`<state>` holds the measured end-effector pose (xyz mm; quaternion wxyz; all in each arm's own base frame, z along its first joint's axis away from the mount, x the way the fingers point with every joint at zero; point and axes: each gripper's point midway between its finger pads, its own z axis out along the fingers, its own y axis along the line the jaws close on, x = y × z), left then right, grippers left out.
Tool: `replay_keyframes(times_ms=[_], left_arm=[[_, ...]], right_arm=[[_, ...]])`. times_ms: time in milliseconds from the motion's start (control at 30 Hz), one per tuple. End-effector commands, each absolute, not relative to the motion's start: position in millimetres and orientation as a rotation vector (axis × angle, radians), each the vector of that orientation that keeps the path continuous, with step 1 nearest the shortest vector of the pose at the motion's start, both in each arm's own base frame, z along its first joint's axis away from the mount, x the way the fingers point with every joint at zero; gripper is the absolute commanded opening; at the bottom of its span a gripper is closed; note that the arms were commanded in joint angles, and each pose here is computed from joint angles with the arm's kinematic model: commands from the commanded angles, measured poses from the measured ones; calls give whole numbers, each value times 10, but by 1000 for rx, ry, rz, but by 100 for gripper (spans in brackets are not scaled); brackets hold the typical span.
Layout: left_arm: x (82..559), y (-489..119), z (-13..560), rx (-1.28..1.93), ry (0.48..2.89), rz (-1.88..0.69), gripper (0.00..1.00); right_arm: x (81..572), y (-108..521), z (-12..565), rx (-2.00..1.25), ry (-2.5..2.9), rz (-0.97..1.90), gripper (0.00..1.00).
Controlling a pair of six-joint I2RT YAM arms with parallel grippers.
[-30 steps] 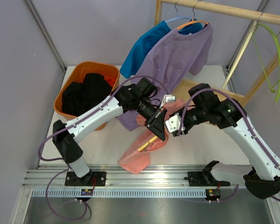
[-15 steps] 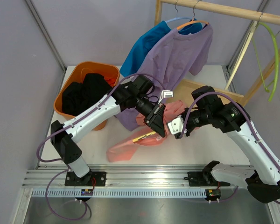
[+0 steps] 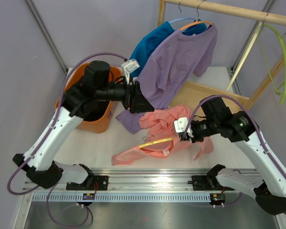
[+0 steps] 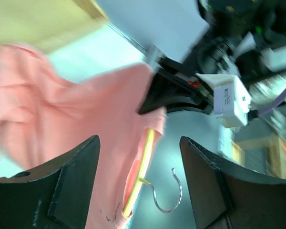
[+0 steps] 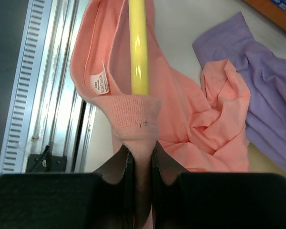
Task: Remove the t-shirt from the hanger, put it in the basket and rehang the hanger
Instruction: Pass the hanger from the right arm to the left
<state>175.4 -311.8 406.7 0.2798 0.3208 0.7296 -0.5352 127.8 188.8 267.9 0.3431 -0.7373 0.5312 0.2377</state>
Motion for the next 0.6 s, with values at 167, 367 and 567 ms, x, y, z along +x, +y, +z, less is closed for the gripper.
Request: replay_keyframes(times_ms=[167, 367, 567], left_arm=[[2014, -2080, 3800, 198, 1940, -922, 74], [2075, -2066, 3342, -84, 2051, -893, 72], [2170, -2487, 3001, -90, 2178, -771, 71]], right_arm=[[1644, 1954, 2946, -1345, 1675, 672, 0], [1900, 1933, 2862, -1176, 1783, 610, 0], [1980, 1978, 2926, -1137, 1797, 620, 0]])
